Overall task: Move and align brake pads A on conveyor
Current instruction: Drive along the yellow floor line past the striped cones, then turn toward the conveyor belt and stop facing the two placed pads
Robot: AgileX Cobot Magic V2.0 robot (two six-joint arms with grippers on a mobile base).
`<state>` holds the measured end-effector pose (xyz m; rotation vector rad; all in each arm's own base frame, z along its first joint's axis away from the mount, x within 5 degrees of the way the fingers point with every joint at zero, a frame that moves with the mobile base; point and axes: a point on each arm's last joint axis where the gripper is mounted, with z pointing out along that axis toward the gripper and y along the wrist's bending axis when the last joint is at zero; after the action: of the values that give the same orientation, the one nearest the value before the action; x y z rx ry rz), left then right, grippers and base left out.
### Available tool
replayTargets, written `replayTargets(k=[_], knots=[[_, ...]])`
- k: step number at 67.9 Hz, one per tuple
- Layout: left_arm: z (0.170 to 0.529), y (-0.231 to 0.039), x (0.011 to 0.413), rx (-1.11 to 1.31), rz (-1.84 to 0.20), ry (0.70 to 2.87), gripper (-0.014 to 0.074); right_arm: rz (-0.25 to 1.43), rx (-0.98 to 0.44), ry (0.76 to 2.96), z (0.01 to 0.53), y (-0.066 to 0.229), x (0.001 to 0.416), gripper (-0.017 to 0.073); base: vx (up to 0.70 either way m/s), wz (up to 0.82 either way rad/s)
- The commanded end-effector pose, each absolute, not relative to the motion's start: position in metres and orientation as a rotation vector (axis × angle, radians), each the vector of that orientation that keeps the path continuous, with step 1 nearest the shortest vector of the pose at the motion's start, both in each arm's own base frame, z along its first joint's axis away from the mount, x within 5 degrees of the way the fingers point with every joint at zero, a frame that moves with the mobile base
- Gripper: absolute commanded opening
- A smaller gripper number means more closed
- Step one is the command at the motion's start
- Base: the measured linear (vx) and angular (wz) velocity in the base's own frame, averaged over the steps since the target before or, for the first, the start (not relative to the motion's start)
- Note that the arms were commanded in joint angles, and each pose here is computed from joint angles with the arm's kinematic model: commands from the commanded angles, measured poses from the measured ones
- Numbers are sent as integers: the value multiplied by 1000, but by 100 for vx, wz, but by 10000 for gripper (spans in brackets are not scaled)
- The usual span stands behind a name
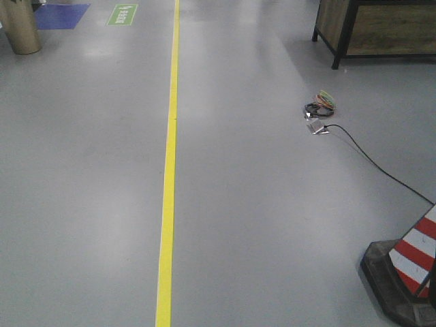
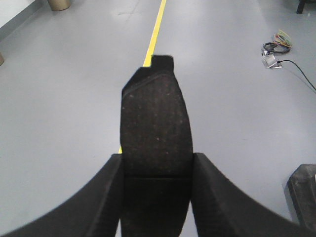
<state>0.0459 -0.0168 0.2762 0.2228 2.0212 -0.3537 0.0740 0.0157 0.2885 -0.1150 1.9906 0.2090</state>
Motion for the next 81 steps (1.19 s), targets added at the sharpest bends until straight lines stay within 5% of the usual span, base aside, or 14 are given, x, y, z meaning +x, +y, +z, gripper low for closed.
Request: replayTargets(k=[1, 26, 81], knots=[[292, -19, 49, 217, -390, 1914, -6, 215, -125, 1878, 305, 17, 77, -4, 45, -10], [292, -19, 49, 217, -390, 1914, -6, 215, -125, 1878, 305, 17, 77, -4, 36, -37], [292, -19, 49, 217, -390, 1914, -6, 215, -125, 1878, 305, 17, 77, -4, 22, -83]])
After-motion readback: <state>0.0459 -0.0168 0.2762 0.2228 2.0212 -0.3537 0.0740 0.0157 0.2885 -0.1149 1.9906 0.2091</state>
